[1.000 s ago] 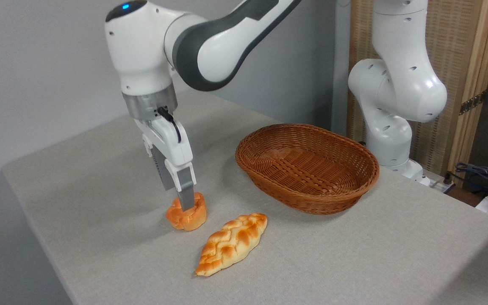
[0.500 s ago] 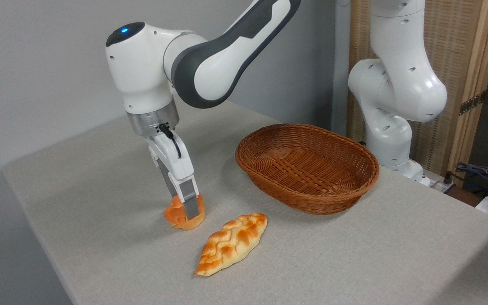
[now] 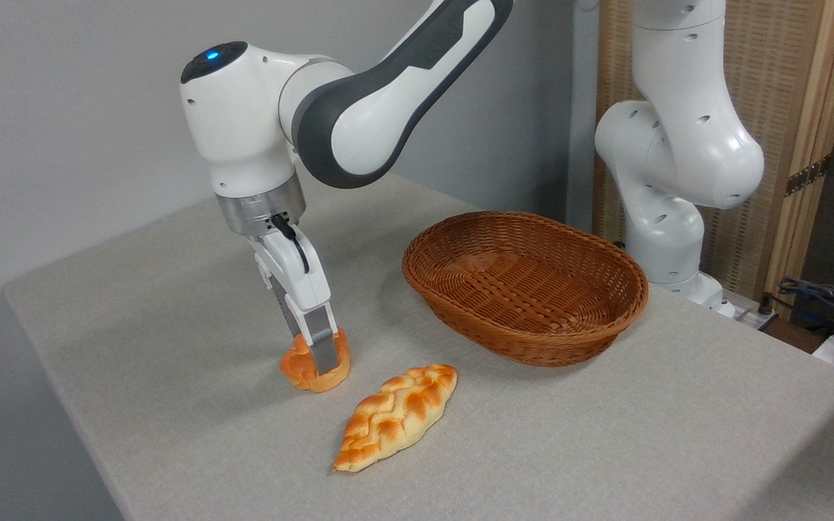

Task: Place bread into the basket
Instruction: 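Close the gripper on the round orange bun and lift it, then carry the bun over the wicker basket and lower it inside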

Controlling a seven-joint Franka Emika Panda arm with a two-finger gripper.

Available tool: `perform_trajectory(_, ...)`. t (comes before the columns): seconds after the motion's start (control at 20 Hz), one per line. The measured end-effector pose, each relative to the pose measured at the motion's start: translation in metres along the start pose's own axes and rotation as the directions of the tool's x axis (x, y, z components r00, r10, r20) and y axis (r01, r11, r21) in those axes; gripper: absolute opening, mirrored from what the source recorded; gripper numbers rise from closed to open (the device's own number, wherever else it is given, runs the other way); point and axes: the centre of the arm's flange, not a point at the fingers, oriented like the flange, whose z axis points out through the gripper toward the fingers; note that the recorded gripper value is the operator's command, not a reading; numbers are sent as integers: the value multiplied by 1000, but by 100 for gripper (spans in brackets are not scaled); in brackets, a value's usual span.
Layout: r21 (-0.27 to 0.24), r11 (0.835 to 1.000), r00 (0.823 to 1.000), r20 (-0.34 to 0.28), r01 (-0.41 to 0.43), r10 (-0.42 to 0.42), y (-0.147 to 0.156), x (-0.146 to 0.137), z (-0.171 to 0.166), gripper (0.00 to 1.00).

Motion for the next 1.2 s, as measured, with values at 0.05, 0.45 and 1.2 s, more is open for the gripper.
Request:
perform_trajectory(0.05,0,1000,1000,0,0,0,0,0,0,18)
perform_trajectory(0.45,9,1000,1000,-10,0,0,1,0,-7,16)
perform_trajectory(1.2,-42,999,993,114,-11,16,105,-112,-149,25)
